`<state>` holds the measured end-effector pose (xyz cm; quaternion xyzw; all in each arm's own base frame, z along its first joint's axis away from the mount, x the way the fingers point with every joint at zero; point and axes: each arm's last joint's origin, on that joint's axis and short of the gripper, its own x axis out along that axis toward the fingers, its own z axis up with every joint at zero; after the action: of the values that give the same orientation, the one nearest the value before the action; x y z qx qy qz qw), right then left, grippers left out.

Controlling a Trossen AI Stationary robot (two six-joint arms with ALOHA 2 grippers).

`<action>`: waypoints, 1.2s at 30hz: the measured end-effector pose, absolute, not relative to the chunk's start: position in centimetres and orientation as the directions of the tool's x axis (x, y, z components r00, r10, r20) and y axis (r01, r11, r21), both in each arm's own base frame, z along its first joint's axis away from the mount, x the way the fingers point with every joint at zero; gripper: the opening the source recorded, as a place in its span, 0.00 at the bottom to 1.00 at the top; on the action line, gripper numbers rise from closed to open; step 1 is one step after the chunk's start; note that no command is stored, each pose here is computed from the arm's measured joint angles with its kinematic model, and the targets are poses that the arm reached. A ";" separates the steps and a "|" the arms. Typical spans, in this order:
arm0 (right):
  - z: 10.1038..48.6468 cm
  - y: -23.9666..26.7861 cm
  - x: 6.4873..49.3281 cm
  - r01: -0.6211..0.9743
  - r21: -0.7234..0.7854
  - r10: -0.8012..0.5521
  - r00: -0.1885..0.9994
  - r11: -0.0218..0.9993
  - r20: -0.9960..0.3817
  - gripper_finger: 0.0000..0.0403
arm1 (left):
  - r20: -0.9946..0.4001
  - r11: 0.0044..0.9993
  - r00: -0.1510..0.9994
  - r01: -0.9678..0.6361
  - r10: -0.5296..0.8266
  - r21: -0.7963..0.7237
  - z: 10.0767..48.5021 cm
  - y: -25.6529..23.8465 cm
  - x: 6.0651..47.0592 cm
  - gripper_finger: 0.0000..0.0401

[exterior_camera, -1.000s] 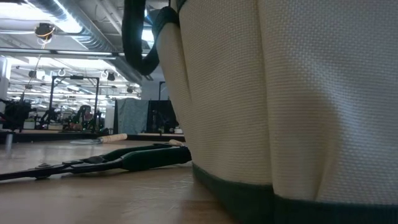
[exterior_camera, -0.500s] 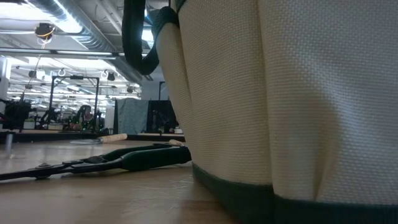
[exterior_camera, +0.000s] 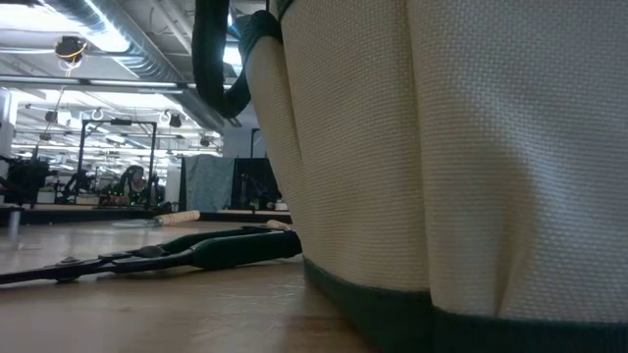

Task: Pick & Place Garden tools in Gardening bag
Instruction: Put the green shear scissors into the gardening bag

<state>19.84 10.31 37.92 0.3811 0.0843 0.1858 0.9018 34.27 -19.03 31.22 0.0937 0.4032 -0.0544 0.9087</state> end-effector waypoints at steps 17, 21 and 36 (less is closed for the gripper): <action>37.8 10.4 19.8 -0.262 0.734 0.405 0.914 0.626 -0.019 0.29 | -0.695 0.838 0.676 0.509 -0.247 0.197 28.2 -23.1 36.4 0.29; 37.8 10.7 19.6 -0.263 0.734 0.406 0.914 0.625 -0.018 0.29 | -0.702 0.819 0.682 0.512 -0.205 0.258 27.5 -23.2 36.7 0.32; 38.0 11.2 19.3 -0.242 0.736 0.359 0.934 0.632 -0.001 0.29 | -0.723 0.878 0.675 0.427 -0.150 0.216 26.3 -23.2 37.1 0.19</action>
<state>19.33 11.17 38.00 0.3951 0.0739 0.1667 0.9004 37.10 -23.18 26.27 0.1873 0.3696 -0.1612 0.8957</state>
